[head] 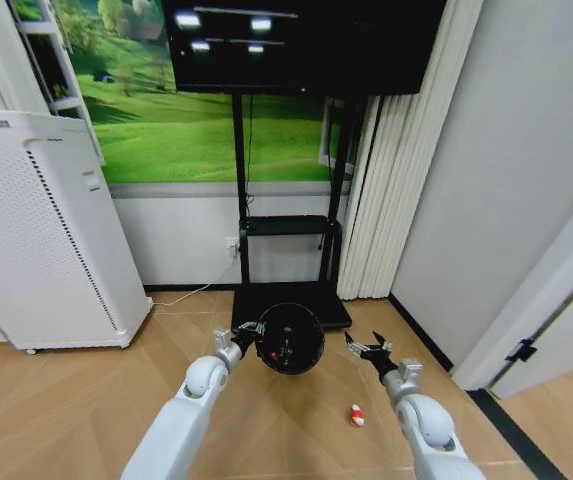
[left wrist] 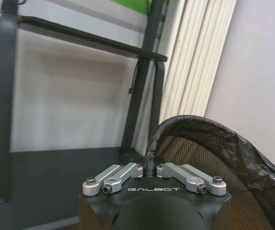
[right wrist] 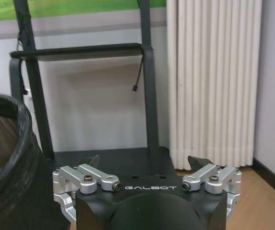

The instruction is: Pick up the trash bin and place the garbage on the floor into it.

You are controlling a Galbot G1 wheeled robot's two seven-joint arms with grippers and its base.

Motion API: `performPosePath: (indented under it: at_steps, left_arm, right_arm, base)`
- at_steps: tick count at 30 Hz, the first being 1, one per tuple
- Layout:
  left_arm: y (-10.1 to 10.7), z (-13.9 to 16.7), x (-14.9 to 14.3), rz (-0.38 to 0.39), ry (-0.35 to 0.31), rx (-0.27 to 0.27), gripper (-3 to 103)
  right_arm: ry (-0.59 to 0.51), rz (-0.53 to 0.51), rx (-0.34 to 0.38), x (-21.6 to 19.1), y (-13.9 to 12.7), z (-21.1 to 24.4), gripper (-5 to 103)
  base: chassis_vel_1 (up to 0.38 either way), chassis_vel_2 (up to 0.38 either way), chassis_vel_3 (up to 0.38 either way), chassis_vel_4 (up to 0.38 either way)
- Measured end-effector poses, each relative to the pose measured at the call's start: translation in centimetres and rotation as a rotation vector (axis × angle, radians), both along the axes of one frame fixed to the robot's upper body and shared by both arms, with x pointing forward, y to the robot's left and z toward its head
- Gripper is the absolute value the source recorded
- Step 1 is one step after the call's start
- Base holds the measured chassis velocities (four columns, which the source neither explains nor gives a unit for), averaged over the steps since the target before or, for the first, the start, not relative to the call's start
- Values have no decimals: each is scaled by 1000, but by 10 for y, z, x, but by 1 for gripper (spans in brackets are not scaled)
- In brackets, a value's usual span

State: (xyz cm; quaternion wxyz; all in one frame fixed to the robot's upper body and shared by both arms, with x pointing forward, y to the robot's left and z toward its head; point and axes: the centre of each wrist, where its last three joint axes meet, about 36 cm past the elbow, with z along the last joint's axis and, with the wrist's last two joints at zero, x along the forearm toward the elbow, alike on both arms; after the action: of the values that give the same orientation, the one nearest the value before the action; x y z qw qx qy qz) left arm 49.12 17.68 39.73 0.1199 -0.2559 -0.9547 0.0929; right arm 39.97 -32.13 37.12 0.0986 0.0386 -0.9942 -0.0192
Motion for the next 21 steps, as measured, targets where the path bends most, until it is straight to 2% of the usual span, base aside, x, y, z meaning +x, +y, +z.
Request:
performPosePath:
  at_steps: [3, 7, 8, 9, 12, 17, 21]
  left_arm:
    - [0, 2, -1, 1, -2, -4, 7]
    - [3, 5, -1, 7, -8, -2, 7]
    - [4, 6, 0, 11, -9, -1, 7]
    - [4, 6, 0, 11, -9, -1, 7]
    - [4, 8, 0, 13, -13, -6, 7]
    - [4, 8, 0, 13, -13, -9, 7]
    - [1, 8, 0, 12, -13, -15, 7]
  right_arm:
    - [18, -3, -2, 0, -1, -7, 100]
    - [99, -8, 3, -8, -1, -30, 100]
    - [157, -7, 4, -16, -2, -46, 100]
    - [157, -7, 4, -16, -2, -46, 100]
    - [303, 3, -14, -35, 0, -93, 100]
    - [335, 6, -29, -39, 0, -107, 100]
    - [385, 5, -57, -44, 1, -135, 100]
  base:
    - [-106, -108, 122, 78]
    - [8, 20, -9, 8]
    - [75, 82, -75, -53]
    - [75, 82, -75, -53]
    - [35, 46, -45, -38]
    - [0, 0, 0, 0]
    - [0, 0, 0, 0]
